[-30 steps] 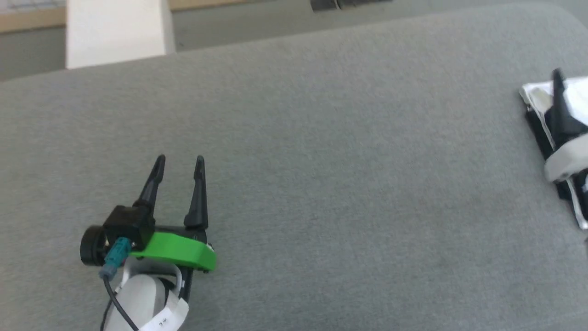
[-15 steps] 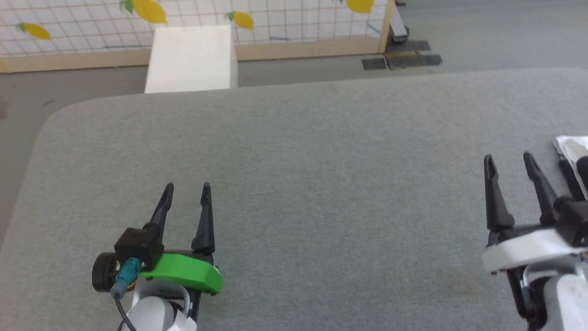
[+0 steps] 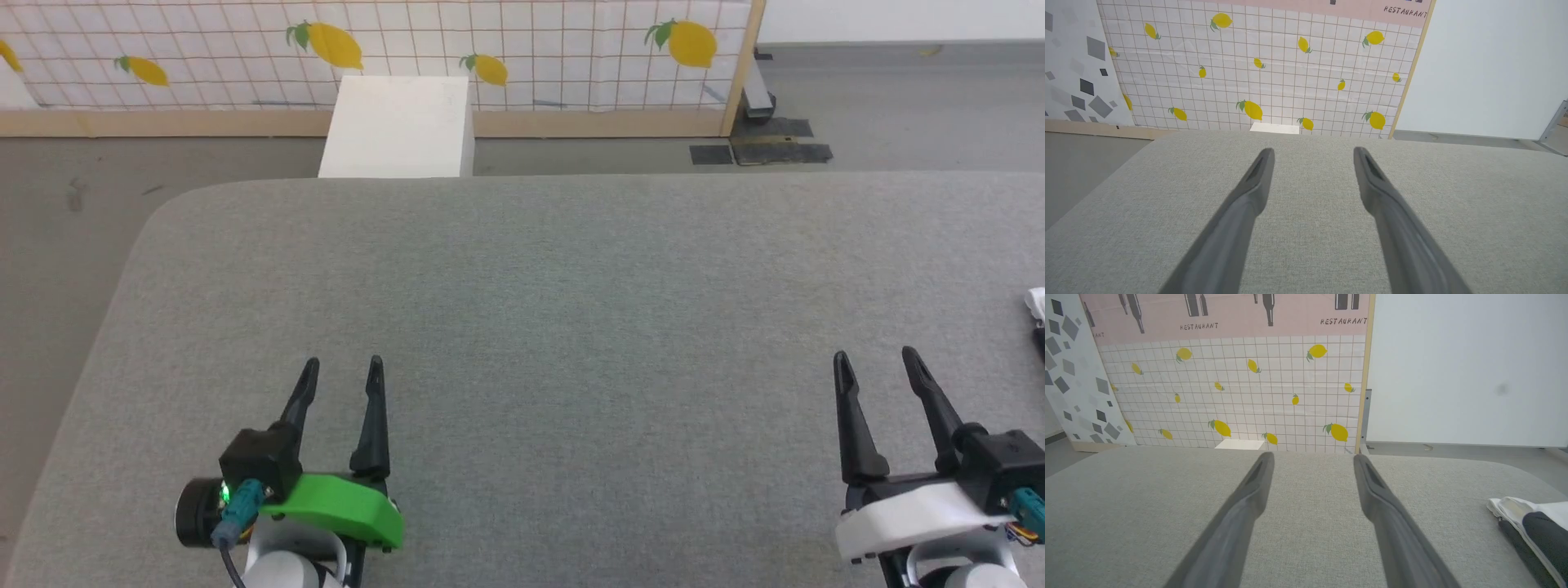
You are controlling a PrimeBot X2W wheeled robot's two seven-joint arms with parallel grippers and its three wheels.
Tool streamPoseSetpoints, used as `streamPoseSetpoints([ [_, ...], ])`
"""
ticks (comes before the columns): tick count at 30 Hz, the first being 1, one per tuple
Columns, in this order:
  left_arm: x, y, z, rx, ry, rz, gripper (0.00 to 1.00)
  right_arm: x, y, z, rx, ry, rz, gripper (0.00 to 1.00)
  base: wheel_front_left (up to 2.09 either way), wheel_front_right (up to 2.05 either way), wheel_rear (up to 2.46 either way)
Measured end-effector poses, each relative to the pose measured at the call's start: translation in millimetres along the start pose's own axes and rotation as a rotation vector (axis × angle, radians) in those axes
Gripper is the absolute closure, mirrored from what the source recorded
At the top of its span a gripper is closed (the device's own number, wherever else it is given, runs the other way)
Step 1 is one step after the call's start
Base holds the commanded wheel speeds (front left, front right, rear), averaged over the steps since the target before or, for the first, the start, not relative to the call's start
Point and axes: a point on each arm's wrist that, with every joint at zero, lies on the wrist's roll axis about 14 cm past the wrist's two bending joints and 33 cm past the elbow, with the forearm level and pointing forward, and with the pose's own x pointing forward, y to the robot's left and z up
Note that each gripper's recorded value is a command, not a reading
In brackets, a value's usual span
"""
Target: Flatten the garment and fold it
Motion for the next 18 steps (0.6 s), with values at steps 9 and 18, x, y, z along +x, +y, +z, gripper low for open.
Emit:
streamPoseSetpoints([
  [9, -8.2, 2.8, -4.7, -0.015, 0.016, 0.023, 0.0, -5.1, 1.1, -1.1, 0.002, 0.016, 0.0, 0.0, 0.0, 0.0, 0.0],
  [18, -10.0, 2.4, -5.7, -0.019, 0.02, 0.028, 0.0, -6.2, 2.3, -1.1, 0.025, 0.015, 0.001, 0.0, 0.0, 0.0, 0.0],
])
